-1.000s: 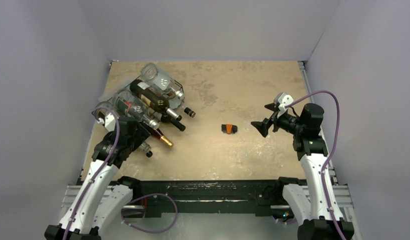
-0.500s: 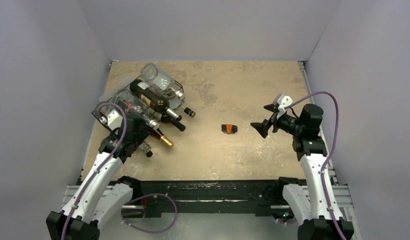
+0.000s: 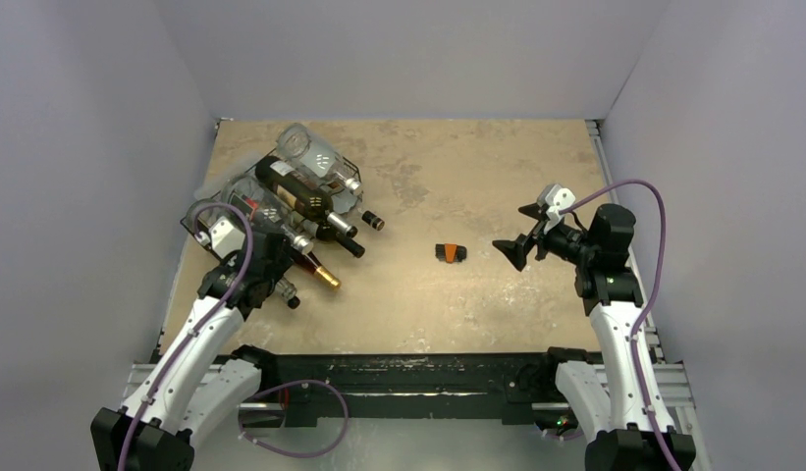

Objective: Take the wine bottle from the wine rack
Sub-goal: Pick up the wine bottle from the wine rack.

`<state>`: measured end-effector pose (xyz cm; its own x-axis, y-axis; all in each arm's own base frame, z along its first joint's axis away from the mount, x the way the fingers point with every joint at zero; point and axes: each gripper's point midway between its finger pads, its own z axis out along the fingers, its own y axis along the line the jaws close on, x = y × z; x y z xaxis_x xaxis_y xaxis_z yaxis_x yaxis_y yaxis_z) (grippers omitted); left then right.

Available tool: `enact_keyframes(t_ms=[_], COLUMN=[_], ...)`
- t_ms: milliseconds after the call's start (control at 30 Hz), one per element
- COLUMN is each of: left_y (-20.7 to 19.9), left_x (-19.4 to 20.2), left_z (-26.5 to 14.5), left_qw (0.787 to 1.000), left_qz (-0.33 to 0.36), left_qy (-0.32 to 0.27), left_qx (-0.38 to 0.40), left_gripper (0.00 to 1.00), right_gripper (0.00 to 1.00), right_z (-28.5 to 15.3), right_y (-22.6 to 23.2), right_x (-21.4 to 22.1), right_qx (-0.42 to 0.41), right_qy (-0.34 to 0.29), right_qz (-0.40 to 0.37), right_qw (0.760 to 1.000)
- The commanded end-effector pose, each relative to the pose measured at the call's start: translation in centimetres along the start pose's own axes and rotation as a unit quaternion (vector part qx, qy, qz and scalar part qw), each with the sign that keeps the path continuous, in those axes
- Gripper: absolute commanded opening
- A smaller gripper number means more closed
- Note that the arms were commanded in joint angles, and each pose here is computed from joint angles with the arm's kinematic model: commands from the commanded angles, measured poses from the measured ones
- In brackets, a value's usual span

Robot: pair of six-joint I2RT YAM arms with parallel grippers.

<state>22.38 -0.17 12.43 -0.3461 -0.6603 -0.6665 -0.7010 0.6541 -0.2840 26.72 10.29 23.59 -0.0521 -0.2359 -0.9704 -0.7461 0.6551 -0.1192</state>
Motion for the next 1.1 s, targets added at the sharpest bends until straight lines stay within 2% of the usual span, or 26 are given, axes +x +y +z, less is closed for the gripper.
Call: enact_keyframes(t_ms=[0, 167, 333, 467, 633, 1067], left_y=[-0.4, -0.4, -0.5, -0.4, -0.4, 0.4], left_x=[-0.7, -0.7, -0.7, -1.0, -1.9, -4.9], left_z=[0.3, 0.3, 0.2, -0.3, -1.7, -5.3], left_qw=[1.000, 1.000, 1.000, 0.999, 0.999, 0.995], left_qz=[-0.015, -0.015, -0.015, -0.019, -0.028, -0.036], left_qy=[-0.023, -0.026, -0.026, -0.028, -0.037, -0.076], left_qx=[0.001, 0.002, 0.006, 0.007, 0.024, 0.057], left_gripper=[0.60, 0.51, 0.37, 0.32, 0.00, 0.00], right_gripper=[0.99, 0.99, 0.99, 0.99, 0.99, 0.99], right_z=[-0.2, -0.2, -0.2, -0.2, -0.2, -0.2], right_y=[0.0, 0.0, -0.1, -0.1, -0.2, -0.3], right_x=[-0.8, -0.8, -0.8, -0.8, -0.8, -0.7], right_qx=[-0.002, 0.001, 0.001, 0.003, 0.005, 0.007], right_qy=[-0.015, -0.014, -0.014, -0.013, -0.013, -0.012], right_qz=[-0.021, -0.023, -0.023, -0.024, -0.025, -0.027], right_qw=[1.000, 1.000, 1.000, 1.000, 1.000, 1.000])
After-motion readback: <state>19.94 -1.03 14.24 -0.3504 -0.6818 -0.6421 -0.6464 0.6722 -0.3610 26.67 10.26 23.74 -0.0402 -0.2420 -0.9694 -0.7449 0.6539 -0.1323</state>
